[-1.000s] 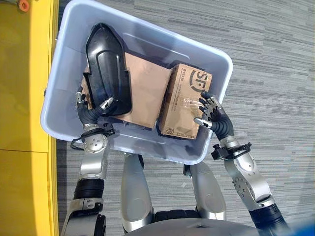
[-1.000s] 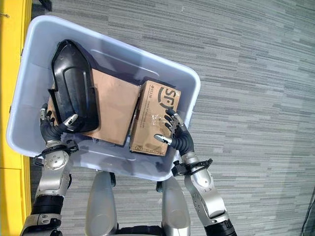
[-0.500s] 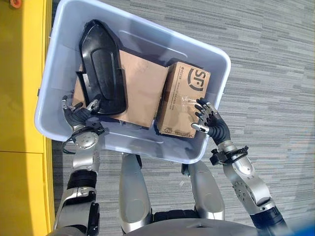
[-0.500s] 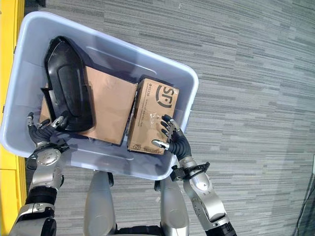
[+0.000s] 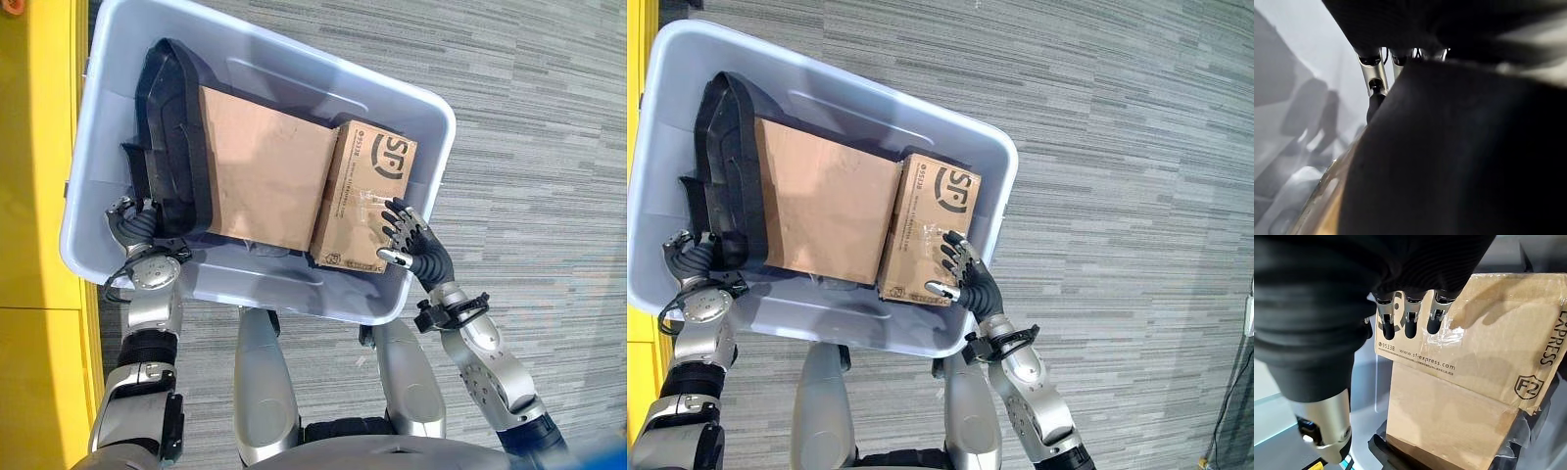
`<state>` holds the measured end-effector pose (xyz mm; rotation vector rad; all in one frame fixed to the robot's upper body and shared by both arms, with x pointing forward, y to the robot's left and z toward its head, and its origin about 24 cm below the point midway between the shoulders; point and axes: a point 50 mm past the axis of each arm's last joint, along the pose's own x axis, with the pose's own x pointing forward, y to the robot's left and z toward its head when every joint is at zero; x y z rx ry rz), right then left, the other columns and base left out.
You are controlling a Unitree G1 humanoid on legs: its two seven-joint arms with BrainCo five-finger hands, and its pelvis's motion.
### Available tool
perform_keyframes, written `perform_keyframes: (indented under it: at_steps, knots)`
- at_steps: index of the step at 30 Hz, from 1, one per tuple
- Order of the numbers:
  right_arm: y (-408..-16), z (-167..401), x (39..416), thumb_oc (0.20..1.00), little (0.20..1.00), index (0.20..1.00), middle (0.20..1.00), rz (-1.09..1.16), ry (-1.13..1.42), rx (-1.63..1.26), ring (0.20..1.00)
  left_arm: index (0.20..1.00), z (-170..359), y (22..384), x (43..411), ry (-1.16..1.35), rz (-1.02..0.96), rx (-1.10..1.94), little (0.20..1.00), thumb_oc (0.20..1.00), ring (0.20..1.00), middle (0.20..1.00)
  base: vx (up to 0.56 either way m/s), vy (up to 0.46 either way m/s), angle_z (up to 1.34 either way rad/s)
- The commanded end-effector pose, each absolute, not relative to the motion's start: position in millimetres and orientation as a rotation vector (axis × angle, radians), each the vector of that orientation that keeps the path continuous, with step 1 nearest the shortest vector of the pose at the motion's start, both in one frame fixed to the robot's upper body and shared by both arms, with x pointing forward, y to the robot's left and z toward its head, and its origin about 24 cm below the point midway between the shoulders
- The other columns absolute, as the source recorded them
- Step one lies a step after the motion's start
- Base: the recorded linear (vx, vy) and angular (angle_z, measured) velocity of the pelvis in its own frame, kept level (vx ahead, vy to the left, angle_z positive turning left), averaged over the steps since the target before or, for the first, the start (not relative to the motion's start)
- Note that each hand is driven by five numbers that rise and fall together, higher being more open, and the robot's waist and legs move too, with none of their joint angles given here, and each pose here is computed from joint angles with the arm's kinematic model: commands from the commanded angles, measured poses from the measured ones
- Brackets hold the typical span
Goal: Move parts from the plastic box to the shelf.
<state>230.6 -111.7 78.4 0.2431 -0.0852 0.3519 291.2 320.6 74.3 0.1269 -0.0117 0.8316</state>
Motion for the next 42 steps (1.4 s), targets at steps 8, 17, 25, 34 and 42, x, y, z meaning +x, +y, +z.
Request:
perform_keyframes:
  at_steps: [8,17,25,34,42]
  knots:
    - [-122.3,98.1,226.6,1.0,1.0,1.0,1.0,0.325,-0.193,0.264,1.0,0.2,75.7,314.7,291.3,-0.032,0.783,0.181,0.2,0.2,0.2,0.2,0.0,0.0,0.0]
    - [-127.3,98.5,234.4,1.0,1.0,1.0,1.0,0.299,-0.196,0.248,1.0,0.2,86.3,313.2,276.3,-0.111,0.788,0.206,0.2,0.2,0.2,0.2,0.0,0.002,-0.01]
    - [-132.4,99.8,241.5,1.0,1.0,1.0,1.0,0.266,-0.205,0.23,1.0,0.2,101.4,318.8,258.3,-0.185,0.811,0.309,0.2,0.2,0.2,0.2,0.0,0.0,0.02]
    - [-134.6,98.2,247.4,1.0,1.0,1.0,1.0,0.243,-0.2,0.247,1.0,0.2,115.7,315.4,257.0,-0.251,0.802,0.349,0.2,0.2,0.2,0.2,0.0,-0.001,0.01]
    - [-136.3,100.2,248.8,1.0,1.0,1.0,1.0,0.236,-0.212,0.255,1.0,0.2,119.1,310.0,254.2,-0.275,0.777,0.363,0.2,0.2,0.2,0.2,0.0,0.0,0.0]
